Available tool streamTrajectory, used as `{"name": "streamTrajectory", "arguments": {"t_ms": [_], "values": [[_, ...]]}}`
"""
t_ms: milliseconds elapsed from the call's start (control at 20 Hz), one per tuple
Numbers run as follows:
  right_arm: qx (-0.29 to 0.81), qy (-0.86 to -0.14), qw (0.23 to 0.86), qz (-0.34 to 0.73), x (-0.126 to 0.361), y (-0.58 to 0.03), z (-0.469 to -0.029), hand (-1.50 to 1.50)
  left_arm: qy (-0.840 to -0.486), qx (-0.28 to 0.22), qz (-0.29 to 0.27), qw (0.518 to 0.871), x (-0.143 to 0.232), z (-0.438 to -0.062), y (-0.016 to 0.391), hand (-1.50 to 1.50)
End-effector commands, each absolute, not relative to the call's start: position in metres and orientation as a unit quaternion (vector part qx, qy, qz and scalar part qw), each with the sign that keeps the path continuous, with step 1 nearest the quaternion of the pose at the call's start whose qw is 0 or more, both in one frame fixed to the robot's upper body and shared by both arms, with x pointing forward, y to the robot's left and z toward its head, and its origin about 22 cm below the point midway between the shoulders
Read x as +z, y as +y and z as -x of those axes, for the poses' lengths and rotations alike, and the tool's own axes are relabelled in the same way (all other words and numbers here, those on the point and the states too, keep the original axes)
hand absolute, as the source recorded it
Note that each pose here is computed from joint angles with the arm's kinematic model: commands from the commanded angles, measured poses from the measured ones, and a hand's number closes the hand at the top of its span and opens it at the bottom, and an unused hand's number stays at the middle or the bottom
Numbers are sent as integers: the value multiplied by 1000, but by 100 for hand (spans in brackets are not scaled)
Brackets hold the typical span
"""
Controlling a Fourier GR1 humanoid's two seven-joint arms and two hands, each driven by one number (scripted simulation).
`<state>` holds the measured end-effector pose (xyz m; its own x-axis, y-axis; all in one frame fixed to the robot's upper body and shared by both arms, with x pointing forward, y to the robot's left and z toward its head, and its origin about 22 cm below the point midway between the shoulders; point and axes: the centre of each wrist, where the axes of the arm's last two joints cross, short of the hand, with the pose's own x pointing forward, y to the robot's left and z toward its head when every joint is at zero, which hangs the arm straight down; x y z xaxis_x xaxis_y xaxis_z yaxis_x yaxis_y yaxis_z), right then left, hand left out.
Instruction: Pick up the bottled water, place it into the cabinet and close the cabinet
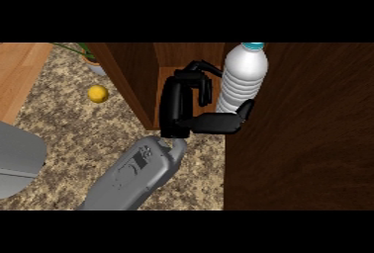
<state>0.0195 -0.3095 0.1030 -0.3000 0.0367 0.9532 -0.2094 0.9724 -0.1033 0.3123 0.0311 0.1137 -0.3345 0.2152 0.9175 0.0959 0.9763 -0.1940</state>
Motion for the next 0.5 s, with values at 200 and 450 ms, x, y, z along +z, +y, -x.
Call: {"name": "streamTrajectory", "arguments": {"t_ms": [200,450], "values": [[92,-817,566,-62,131,-307,-16,-150,-810,33,55,582,100,-342,33,150],[100,-812,571,-72,124,-320,-11,-150,-809,23,18,587,92,-363,31,150]]}}
